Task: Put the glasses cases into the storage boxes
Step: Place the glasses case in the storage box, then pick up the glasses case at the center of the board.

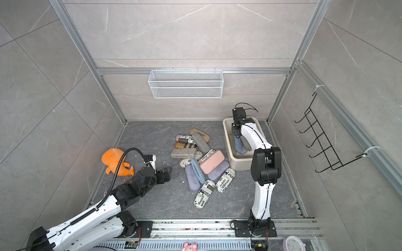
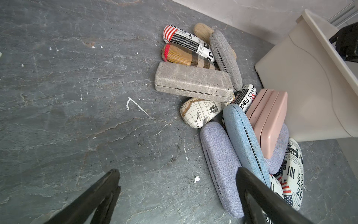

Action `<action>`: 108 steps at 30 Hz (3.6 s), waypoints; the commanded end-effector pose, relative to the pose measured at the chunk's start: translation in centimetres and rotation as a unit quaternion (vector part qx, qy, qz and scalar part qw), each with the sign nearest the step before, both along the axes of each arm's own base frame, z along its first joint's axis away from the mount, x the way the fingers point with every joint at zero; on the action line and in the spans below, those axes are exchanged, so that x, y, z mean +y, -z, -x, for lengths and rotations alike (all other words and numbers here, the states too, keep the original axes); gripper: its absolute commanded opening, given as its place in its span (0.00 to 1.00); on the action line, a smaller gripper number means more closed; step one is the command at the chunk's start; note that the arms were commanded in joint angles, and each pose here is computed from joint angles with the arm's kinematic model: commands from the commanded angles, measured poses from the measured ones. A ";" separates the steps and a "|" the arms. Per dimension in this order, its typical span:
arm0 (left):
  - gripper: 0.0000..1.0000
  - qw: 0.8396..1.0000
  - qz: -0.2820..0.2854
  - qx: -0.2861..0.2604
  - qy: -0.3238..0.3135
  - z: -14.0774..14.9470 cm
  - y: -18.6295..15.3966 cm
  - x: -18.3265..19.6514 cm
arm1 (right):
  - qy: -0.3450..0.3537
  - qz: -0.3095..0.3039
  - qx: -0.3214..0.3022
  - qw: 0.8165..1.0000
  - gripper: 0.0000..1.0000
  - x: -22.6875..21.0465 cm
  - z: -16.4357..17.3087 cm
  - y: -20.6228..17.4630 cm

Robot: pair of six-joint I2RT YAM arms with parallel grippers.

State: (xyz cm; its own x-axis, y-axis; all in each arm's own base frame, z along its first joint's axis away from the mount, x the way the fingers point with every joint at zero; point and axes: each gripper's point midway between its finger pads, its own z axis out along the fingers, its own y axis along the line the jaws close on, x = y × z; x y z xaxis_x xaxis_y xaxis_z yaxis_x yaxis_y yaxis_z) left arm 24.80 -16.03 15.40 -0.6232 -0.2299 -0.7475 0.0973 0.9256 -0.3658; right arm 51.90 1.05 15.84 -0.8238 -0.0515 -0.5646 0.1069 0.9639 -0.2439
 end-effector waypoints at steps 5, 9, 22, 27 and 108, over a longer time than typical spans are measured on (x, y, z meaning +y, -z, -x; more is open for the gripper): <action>0.96 0.999 0.022 0.027 0.019 -1.1 -0.8 -2.6 | -0.027 -0.055 -0.050 0.997 0.57 3.9 2.7 -5.9; 0.94 0.995 0.032 0.090 0.030 -1.3 1.9 -4.9 | -0.042 -0.073 -0.081 0.993 0.60 6.4 5.9 -8.1; 0.93 0.974 -0.053 0.208 0.067 0.0 9.2 -13.0 | -0.094 -0.163 -0.119 0.975 0.76 10.4 13.7 -9.5; 0.91 0.972 -0.068 0.218 0.059 -0.1 10.5 -13.5 | -0.104 -0.181 -0.128 0.970 0.76 10.7 14.7 -9.8; 0.57 0.940 -0.227 0.254 0.003 6.8 12.8 -2.9 | -0.171 -0.258 -0.125 0.943 0.76 15.6 17.5 -10.7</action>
State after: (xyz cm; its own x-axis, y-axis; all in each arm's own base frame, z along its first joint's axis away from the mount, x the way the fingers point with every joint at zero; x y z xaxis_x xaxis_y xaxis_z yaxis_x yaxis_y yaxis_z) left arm 18.37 -20.38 1.89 -0.9345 0.0418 -0.3534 0.0336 0.9990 0.0292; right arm 34.66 16.45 26.16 -0.6443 0.0381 -0.7638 -0.2389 0.9387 0.2484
